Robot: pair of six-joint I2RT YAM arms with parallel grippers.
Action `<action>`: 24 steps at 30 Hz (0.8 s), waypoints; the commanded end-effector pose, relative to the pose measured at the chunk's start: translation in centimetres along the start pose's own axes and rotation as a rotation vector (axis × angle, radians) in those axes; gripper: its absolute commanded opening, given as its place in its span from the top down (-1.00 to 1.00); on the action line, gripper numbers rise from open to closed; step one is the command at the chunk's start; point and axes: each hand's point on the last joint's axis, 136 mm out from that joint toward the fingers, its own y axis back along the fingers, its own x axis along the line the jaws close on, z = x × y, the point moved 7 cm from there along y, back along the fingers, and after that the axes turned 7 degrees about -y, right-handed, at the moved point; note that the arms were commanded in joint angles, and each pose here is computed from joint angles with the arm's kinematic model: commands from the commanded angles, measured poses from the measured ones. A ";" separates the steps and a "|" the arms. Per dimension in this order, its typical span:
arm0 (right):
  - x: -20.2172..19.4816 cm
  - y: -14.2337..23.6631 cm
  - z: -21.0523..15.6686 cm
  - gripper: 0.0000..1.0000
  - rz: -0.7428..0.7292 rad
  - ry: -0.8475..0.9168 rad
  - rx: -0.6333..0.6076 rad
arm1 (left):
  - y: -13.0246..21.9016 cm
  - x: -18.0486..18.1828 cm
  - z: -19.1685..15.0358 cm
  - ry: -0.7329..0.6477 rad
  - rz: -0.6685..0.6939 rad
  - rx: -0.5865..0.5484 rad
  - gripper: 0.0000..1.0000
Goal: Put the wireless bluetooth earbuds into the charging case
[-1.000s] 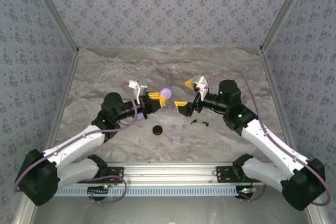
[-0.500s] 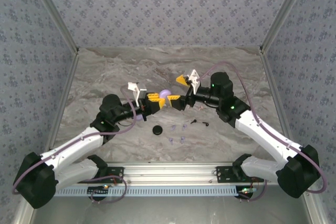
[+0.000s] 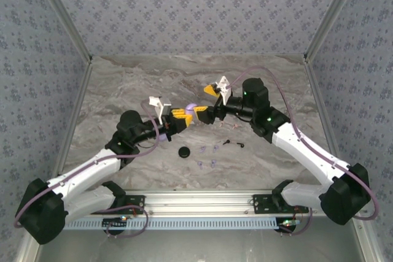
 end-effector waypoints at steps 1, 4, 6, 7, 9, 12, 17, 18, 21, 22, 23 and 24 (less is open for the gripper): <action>-0.9 -0.2 0.9 -0.84 -0.054 -0.019 0.001 | 0.3 -1.4 1.2 -0.068 -0.073 -0.042 1.00; -1.2 -0.3 1.1 -0.84 -0.058 -0.039 0.008 | 0.4 -1.4 1.1 -0.072 -0.071 -0.041 1.00; -1.3 -0.3 1.2 -0.84 -0.059 -0.045 0.012 | 0.4 -1.3 1.0 -0.074 -0.068 -0.041 1.00; -1.4 -0.3 1.3 -0.84 -0.056 -0.047 0.011 | 0.4 -1.3 0.9 -0.073 -0.066 -0.040 1.00; -1.2 0.1 1.6 -0.84 -0.041 -0.053 -0.001 | 0.4 -1.2 0.8 -0.076 -0.057 -0.039 1.00; -0.9 1.5 2.5 -0.85 -0.041 -0.071 -0.046 | 0.5 -0.8 0.3 -0.085 -0.019 -0.036 1.00; -0.4 4.4 2.6 -0.86 -0.148 -0.167 -0.051 | 1.0 -0.4 -1.0 -0.174 0.016 -0.034 1.00; -0.5 4.9 2.1 -0.87 -0.191 -0.211 -0.027 | 1.2 -0.3 -1.4 -0.195 0.030 -0.038 1.00; -1.4 6.2 -0.5 -0.87 -0.343 -0.367 0.071 | 2.0 -0.3 -2.2 -0.252 0.045 -0.056 1.00; -1.6 6.5 -1.7 -0.86 -0.394 -0.419 0.114 | 2.2 -0.3 -2.4 -0.265 0.047 -0.058 1.00; -1.9 6.8 -3.0 -0.83 -0.443 -0.481 0.157 | 2.4 -0.5 -2.5 -0.277 0.043 -0.060 1.00; -2.2 7.0 -4.5 -0.80 -0.484 -0.544 0.201 | 2.6 -0.6 -2.8 -0.289 0.038 -0.057 1.00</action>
